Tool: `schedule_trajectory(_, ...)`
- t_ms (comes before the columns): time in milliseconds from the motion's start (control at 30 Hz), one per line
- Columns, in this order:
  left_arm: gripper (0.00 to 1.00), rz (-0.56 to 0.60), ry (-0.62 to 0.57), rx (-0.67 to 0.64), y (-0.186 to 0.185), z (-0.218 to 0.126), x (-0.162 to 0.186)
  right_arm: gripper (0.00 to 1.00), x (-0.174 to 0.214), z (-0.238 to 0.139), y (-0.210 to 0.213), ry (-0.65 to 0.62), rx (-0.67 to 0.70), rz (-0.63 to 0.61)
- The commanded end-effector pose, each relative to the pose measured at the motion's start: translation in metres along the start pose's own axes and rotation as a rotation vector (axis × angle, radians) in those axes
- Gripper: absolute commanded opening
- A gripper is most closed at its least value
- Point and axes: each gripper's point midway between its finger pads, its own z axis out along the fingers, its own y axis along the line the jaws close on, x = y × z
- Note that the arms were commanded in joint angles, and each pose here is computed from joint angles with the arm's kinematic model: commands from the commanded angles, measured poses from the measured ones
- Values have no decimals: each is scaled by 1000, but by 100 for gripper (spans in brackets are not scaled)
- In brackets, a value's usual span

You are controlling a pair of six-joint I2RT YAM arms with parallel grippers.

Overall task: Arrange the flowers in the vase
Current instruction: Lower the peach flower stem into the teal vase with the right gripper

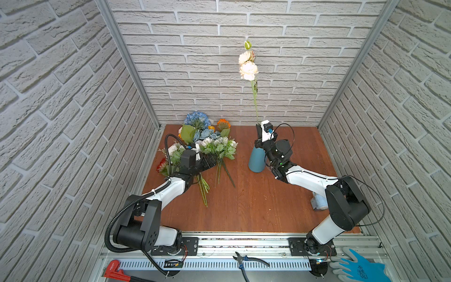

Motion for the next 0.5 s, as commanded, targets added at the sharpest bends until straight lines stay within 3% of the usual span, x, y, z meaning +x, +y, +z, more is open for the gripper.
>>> schedule_trajectory(0,98,34,-33,35,-13,2,-10,6,-27,-15,-12,-127,41,68)
schedule_trajectory(467,98,85,-31,102,-52,7,-13,9,32,-55,4,-58,8,119)
